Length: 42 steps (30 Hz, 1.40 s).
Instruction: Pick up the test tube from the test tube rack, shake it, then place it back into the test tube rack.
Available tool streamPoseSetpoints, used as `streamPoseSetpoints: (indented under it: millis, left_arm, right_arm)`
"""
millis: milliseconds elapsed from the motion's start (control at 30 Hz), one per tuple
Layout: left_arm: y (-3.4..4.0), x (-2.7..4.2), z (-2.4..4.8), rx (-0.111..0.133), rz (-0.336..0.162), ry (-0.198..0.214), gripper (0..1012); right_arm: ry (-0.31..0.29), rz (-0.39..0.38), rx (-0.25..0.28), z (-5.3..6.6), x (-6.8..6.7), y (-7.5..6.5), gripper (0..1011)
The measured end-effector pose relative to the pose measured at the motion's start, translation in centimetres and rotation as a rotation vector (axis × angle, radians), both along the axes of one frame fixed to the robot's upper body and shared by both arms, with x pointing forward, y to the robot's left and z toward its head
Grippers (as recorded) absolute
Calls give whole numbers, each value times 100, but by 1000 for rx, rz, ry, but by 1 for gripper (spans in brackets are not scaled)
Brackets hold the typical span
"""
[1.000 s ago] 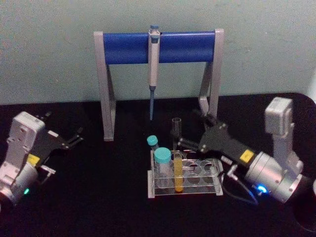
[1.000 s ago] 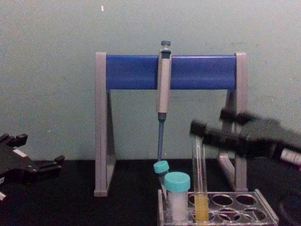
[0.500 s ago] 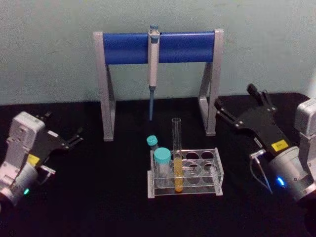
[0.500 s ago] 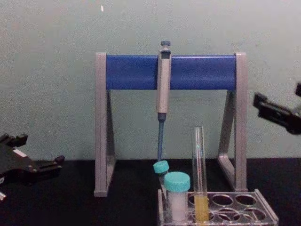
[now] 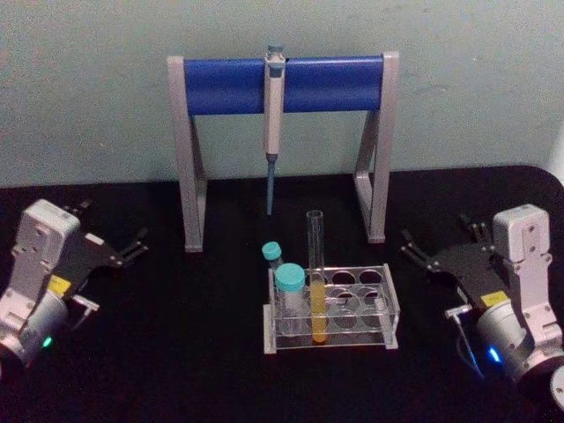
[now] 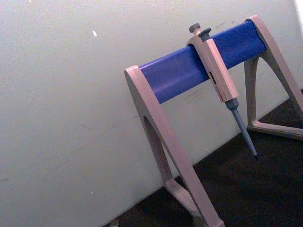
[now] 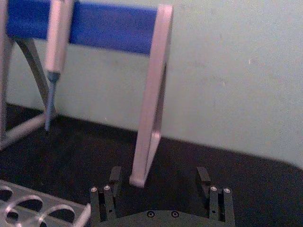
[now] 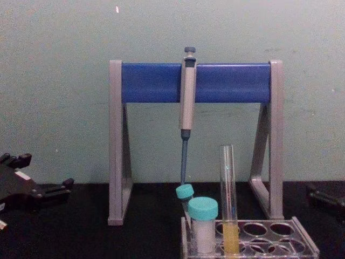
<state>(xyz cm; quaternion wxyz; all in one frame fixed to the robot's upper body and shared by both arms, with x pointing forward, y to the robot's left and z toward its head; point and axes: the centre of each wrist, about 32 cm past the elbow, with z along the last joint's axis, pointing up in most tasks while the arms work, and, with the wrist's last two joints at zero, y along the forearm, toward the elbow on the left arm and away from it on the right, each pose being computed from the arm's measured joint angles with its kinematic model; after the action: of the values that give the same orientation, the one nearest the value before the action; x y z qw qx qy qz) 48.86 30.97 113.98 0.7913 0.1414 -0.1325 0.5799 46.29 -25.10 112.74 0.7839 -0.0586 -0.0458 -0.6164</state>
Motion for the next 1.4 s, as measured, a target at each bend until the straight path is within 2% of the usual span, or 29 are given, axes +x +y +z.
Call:
streamPoseSetpoints:
  millis: [367, 533, 1400]
  left_arm:
    - [0, 0, 0, 0, 0, 0, 1001]
    - [0, 0, 0, 0, 0, 0, 1002]
    - [0, 0, 0, 0, 0, 0, 1001]
  right_arm:
    - [102, -45, 3, -219, -9, -11, 1000]
    - [131, -49, 7, -273, -4, -16, 1000]
    - [130, -47, 6, -268, -4, -13, 1000]
